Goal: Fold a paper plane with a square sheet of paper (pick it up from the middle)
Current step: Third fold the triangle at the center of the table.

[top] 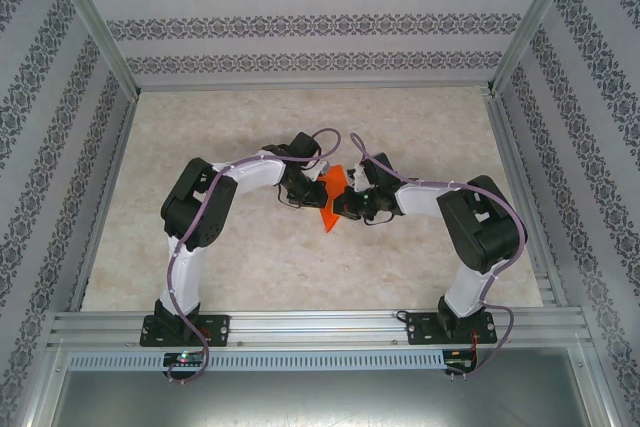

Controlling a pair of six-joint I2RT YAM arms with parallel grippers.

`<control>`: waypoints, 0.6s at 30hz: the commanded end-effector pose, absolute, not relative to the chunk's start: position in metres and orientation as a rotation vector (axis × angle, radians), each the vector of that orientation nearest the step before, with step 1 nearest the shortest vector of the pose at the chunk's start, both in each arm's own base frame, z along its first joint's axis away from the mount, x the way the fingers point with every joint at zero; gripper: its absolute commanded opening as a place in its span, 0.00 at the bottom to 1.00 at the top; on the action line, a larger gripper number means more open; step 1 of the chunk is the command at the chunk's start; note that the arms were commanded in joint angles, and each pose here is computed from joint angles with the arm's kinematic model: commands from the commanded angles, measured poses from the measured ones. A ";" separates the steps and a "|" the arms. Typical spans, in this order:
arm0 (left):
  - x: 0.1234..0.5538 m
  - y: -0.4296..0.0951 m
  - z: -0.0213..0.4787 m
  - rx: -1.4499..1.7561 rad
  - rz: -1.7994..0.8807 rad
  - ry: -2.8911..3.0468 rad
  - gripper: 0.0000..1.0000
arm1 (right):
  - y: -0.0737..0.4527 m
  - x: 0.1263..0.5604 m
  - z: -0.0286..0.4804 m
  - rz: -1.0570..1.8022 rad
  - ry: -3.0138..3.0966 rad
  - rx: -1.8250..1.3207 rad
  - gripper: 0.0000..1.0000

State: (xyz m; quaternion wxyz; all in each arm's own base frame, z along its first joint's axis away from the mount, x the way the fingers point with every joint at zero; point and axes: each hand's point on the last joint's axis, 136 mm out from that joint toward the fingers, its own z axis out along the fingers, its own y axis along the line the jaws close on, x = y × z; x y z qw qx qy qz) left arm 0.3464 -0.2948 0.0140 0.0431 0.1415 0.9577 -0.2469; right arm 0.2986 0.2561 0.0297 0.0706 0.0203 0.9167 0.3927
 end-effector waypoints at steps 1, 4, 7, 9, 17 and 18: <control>0.313 -0.246 -0.057 0.422 -0.415 3.165 0.17 | 0.253 0.293 0.036 1.181 2.744 0.064 0.01; 0.313 -0.246 -0.057 0.421 -0.414 3.167 0.17 | 0.249 0.289 0.035 1.175 2.748 0.070 0.02; 0.313 -0.247 -0.058 0.423 -0.415 3.169 0.18 | 0.247 0.284 0.033 1.175 2.754 0.080 0.02; 0.313 -0.246 -0.058 0.424 -0.415 3.169 0.17 | 0.246 0.282 0.032 1.173 2.759 0.083 0.02; 0.312 -0.246 -0.059 0.424 -0.415 3.169 0.17 | 0.256 0.288 0.033 1.234 2.740 0.075 0.02; 0.311 -0.246 -0.059 0.421 -0.416 3.170 0.17 | 0.257 0.288 0.034 1.244 2.738 0.076 0.02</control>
